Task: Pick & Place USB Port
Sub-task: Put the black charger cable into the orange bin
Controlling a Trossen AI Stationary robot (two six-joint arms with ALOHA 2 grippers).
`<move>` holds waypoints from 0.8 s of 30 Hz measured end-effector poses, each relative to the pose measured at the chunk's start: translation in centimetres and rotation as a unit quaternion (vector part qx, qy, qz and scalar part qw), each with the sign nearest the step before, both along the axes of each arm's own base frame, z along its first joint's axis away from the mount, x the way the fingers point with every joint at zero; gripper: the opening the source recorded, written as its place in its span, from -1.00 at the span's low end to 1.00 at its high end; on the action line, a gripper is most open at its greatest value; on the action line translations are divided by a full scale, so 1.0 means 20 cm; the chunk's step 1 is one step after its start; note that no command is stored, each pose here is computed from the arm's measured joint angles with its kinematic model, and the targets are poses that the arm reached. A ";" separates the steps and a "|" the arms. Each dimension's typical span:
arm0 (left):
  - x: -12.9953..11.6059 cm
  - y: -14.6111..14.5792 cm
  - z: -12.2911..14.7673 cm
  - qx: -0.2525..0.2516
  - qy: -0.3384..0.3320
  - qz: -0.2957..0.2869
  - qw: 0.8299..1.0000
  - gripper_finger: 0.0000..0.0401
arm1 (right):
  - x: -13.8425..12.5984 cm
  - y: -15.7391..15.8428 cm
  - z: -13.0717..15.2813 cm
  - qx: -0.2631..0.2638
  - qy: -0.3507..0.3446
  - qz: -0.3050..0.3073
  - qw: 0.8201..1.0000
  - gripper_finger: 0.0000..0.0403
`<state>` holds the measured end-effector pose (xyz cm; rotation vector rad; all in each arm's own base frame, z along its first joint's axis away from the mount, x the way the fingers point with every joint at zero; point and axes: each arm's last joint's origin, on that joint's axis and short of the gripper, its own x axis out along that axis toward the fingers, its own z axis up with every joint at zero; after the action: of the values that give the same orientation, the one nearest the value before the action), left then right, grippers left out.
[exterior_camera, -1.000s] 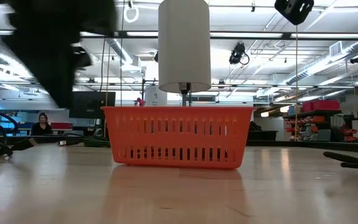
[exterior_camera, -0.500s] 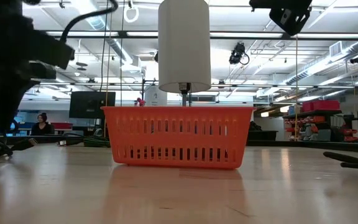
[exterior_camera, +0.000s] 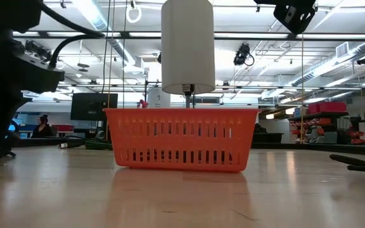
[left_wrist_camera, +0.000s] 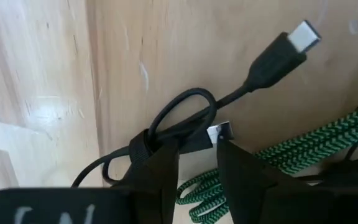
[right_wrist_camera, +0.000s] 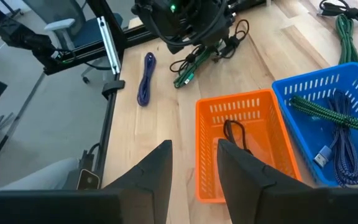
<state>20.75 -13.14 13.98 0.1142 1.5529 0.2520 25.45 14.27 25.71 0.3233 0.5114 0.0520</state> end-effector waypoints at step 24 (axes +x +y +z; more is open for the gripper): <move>0.20 -0.13 0.28 -0.015 -0.117 -0.027 0.993 -0.99 | 0.00 0.00 0.00 -0.003 0.000 0.002 1.000 -0.38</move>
<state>24.74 -15.71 19.58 0.0989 1.3177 0.1922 25.45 14.27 25.70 0.3155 0.5119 0.0543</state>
